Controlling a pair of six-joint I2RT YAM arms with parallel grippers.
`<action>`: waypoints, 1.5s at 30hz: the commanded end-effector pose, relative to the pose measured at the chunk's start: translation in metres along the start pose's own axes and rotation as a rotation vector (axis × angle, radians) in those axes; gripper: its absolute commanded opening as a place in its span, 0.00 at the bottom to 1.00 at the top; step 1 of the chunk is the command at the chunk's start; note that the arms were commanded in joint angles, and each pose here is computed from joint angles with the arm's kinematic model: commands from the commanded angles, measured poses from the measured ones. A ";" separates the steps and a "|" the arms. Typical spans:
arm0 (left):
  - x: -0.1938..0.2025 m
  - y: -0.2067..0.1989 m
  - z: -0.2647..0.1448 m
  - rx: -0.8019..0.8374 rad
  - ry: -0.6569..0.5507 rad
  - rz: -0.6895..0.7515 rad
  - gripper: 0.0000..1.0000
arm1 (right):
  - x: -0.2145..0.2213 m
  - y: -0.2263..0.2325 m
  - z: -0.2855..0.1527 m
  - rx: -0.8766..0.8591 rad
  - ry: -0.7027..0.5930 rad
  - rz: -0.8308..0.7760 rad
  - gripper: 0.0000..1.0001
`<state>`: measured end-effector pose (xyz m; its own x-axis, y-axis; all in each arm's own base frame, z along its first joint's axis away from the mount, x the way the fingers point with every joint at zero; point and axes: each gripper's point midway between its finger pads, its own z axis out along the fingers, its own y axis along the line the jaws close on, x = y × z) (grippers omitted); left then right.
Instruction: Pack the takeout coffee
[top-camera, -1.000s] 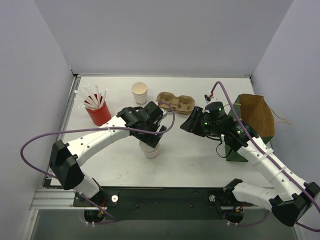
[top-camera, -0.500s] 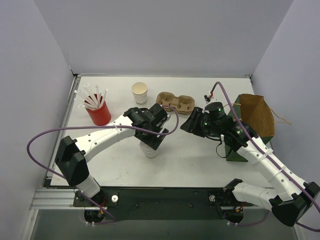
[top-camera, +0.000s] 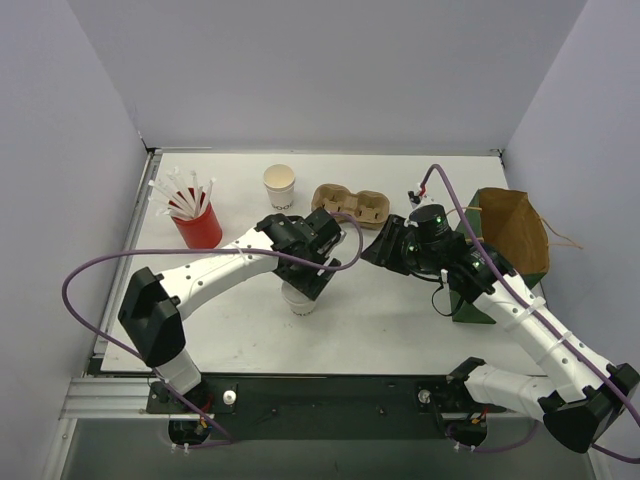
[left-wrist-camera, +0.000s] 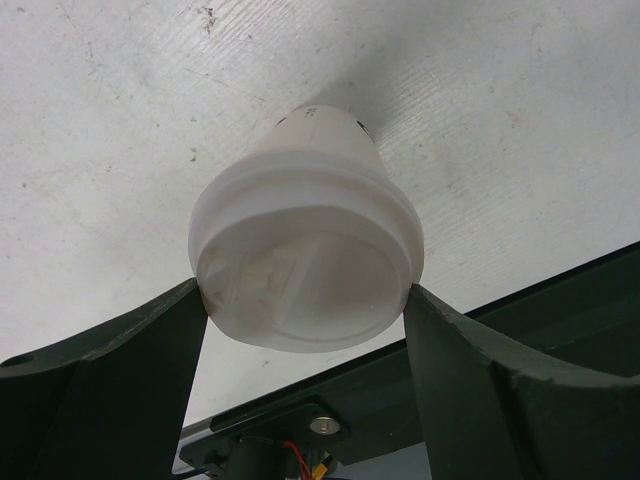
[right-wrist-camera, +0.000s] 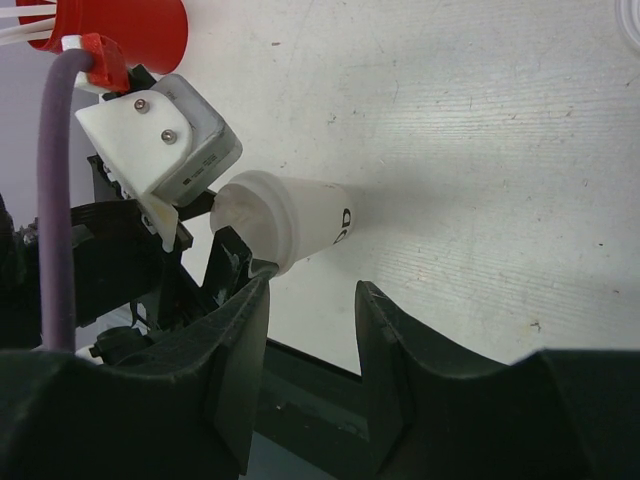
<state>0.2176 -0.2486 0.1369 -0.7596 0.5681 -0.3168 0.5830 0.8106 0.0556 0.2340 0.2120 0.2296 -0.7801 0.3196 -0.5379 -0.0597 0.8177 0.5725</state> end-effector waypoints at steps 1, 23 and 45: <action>-0.012 0.002 -0.007 -0.017 -0.022 0.025 0.76 | -0.002 -0.001 -0.001 0.001 -0.025 -0.018 0.36; -0.020 0.000 -0.011 -0.008 -0.054 0.028 0.90 | 0.001 -0.002 -0.001 0.003 -0.014 -0.022 0.35; -0.019 0.000 -0.008 0.014 -0.071 0.020 0.96 | 0.005 -0.002 0.000 0.009 0.000 -0.033 0.37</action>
<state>0.2230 -0.2514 0.1367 -0.7466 0.5864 -0.3141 0.5973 0.7988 0.0716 0.2305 0.2140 0.2252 -0.7878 0.3028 -0.5364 -0.0688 0.8222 0.5651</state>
